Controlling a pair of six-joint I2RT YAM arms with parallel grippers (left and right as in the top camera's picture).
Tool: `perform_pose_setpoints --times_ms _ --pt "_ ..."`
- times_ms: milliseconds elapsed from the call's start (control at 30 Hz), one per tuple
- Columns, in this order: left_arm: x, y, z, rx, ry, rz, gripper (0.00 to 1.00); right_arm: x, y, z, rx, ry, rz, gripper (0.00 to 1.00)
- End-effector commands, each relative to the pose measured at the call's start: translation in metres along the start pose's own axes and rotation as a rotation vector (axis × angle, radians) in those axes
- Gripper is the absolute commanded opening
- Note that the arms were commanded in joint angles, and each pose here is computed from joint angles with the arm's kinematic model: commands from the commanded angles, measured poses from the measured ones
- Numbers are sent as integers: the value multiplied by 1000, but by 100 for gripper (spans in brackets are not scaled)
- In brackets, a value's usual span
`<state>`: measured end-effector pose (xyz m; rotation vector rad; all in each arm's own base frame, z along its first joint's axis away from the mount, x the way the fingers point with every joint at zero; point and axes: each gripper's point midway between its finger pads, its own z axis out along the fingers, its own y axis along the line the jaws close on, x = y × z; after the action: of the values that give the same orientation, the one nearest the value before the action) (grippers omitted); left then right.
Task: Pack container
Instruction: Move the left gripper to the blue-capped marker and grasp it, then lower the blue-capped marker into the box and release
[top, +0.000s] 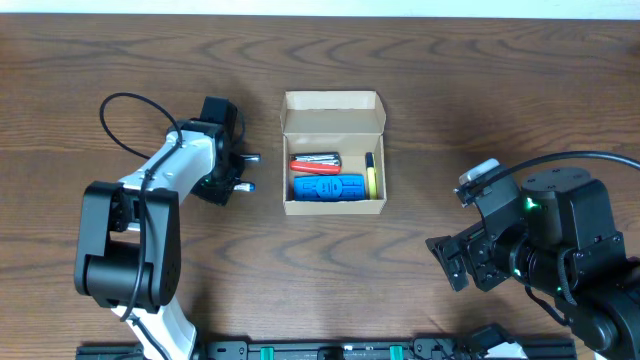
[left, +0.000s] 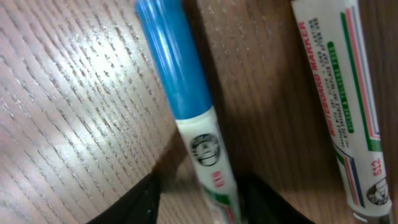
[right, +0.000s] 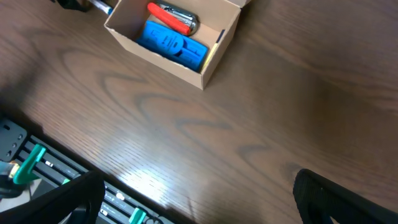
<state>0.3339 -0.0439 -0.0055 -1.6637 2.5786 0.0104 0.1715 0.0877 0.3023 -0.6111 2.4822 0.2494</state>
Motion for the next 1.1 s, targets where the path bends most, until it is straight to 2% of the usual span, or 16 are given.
perform_pose_setpoints --times_ms 0,133,300,500,667,800,900,1067 --pt "1 13 10 -43 -1 -7 37 0 -2 -1 8 -4 19 99" --pt "2 16 10 -55 7 -6 26 0 -2 -1 8 -4 19 99" --pt "10 22 9 -78 45 -5 7 0 -2 -1 8 -4 19 99" --pt "16 33 -7 -99 70 -2 6 0 -2 -1 8 -4 19 99" --pt "6 23 -55 25 -38 90 6 0 -2 -1 8 -4 19 99" --pt "8 -8 -108 236 -168 324 6 0 -2 -1 8 -4 19 99" --pt "29 -38 -150 405 -294 700 6 0 -2 -1 8 -4 19 99" --pt "54 -48 -188 453 -494 1122 5 0 -2 -1 8 -4 19 99"
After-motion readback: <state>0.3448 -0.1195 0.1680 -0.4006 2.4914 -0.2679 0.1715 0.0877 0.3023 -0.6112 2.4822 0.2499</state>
